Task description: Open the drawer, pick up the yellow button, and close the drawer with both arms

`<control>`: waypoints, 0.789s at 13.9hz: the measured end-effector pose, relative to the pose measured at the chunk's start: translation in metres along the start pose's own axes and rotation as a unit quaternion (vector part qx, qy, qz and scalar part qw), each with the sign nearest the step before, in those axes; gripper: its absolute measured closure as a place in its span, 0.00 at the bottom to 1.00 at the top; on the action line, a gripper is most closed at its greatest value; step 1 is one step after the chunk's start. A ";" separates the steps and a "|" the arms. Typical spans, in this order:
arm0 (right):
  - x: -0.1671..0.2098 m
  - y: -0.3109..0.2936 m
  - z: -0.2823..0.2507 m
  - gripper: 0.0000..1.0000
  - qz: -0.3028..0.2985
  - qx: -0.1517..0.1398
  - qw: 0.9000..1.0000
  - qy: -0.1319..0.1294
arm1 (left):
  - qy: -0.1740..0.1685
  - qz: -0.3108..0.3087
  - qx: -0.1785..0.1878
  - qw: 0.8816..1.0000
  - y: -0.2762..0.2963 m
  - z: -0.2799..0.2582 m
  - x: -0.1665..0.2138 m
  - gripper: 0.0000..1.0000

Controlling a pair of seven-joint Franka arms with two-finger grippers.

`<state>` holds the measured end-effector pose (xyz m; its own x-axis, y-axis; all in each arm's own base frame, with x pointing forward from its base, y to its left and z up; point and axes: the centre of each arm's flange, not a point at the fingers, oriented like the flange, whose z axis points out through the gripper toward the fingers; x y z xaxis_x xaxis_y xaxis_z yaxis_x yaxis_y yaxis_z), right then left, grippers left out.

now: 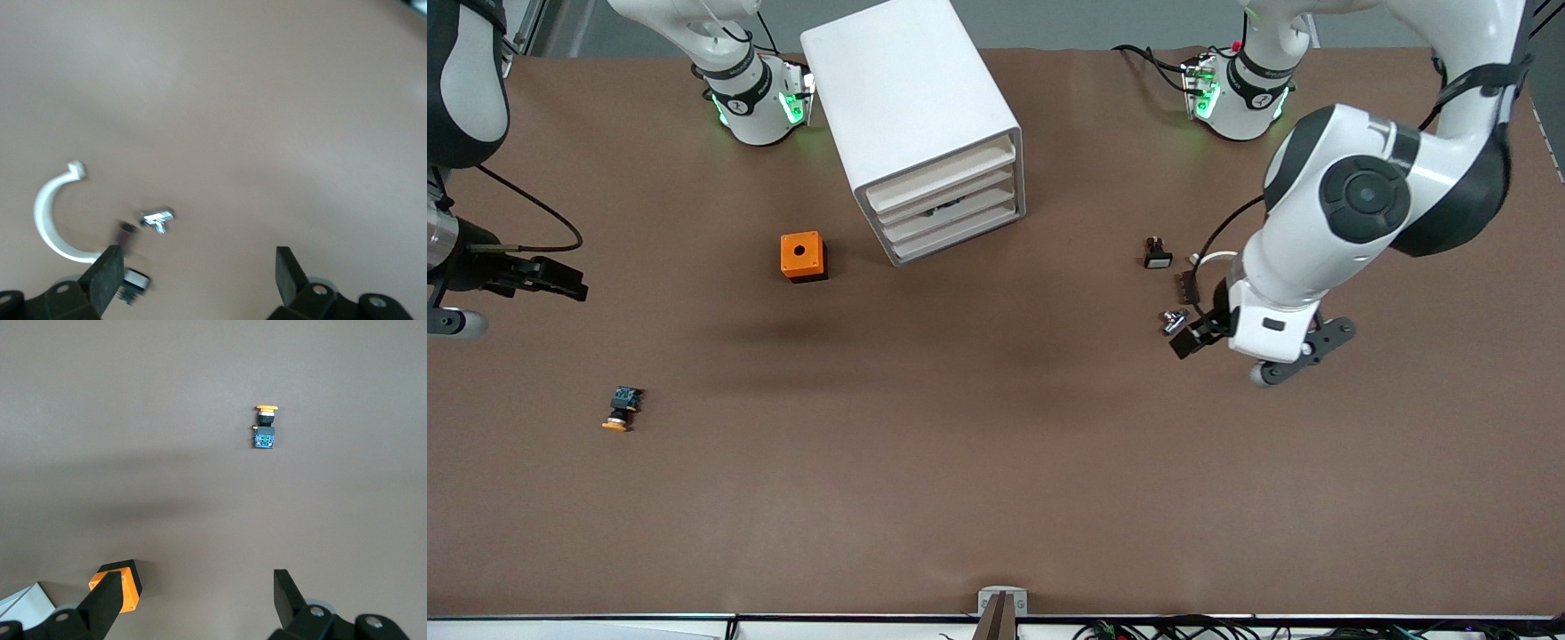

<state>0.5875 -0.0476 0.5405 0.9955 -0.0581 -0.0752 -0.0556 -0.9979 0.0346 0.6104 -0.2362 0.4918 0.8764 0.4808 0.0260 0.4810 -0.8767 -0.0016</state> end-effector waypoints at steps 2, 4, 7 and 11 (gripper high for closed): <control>0.000 -0.001 -0.008 0.00 -0.002 0.000 1.000 0.003 | 0.018 0.011 0.006 1.000 -0.014 -0.031 0.000 0.00; -0.003 -0.004 -0.027 0.00 -0.004 0.000 1.000 0.003 | 0.030 0.017 0.014 0.999 -0.039 -0.068 0.002 0.00; -0.009 -0.008 -0.059 0.00 -0.007 0.000 1.000 0.009 | 0.040 0.044 0.034 0.998 -0.086 -0.111 0.007 0.00; -0.016 -0.012 -0.066 0.00 -0.011 0.000 1.000 -0.011 | 0.013 0.095 0.026 0.995 -0.133 -0.134 0.021 0.00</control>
<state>0.5777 -0.0327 0.6066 0.9946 -0.0363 -0.0971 -0.0334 -0.9989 0.0319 0.5622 -0.1113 0.6262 0.9513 0.3047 0.0461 0.3071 -0.9498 -0.0599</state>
